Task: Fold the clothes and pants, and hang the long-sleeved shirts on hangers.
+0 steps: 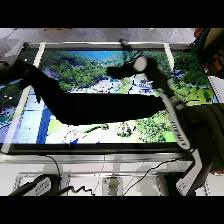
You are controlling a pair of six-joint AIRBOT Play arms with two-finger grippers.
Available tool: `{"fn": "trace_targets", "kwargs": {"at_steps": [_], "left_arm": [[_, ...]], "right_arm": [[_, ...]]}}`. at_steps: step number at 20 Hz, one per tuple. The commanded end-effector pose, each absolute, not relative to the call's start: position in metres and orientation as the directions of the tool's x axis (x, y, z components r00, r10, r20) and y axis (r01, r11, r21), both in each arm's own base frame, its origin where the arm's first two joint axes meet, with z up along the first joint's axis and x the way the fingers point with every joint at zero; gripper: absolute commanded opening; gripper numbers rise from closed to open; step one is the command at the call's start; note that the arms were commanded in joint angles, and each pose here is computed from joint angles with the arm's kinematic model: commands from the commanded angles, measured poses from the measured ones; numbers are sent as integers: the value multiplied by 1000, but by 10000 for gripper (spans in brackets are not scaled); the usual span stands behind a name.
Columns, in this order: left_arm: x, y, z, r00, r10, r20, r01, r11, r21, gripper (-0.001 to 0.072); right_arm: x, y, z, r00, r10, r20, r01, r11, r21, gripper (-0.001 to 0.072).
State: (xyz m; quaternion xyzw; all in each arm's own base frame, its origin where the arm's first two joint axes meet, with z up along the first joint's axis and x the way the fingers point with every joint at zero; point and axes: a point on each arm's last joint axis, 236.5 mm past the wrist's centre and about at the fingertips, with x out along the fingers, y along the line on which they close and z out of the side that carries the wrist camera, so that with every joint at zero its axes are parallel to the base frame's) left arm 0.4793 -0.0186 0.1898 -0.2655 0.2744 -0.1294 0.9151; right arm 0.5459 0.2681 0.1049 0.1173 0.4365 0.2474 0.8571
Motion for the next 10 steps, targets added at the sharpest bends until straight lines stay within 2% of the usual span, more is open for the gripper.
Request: {"fn": "trace_targets", "kwargs": {"at_steps": [1,3,4,5,6,7,8,10], "left_arm": [[475,-139,133,625,-580,-522,228,776,-589,7],[437,-229,86,402,-695,-596,324,717,-618,7],[414,-265,61,295,-712,-637,366,700,-613,17],[397,-287,36,225,-696,-682,407,703,-583,121],[384,-301,15,173,-667,-725,447,709,-546,401],[376,-306,3,150,-643,-751,474,713,-517,625],[376,-303,-2,149,-622,-769,478,726,-494,652],[391,-274,3,204,-575,-793,461,771,-440,649]], "right_arm": [[552,172,128,532,435,-726,-221,899,377,23],[552,138,133,541,404,-738,-177,912,370,23],[551,126,133,537,394,-746,-158,916,370,23],[549,117,130,526,386,-757,-142,918,370,23],[545,110,127,510,381,-772,-130,920,369,23],[541,107,124,492,378,-784,-123,922,368,23],[538,105,122,479,377,-792,-123,923,365,23],[536,104,121,472,376,-797,-143,925,352,23]]}}
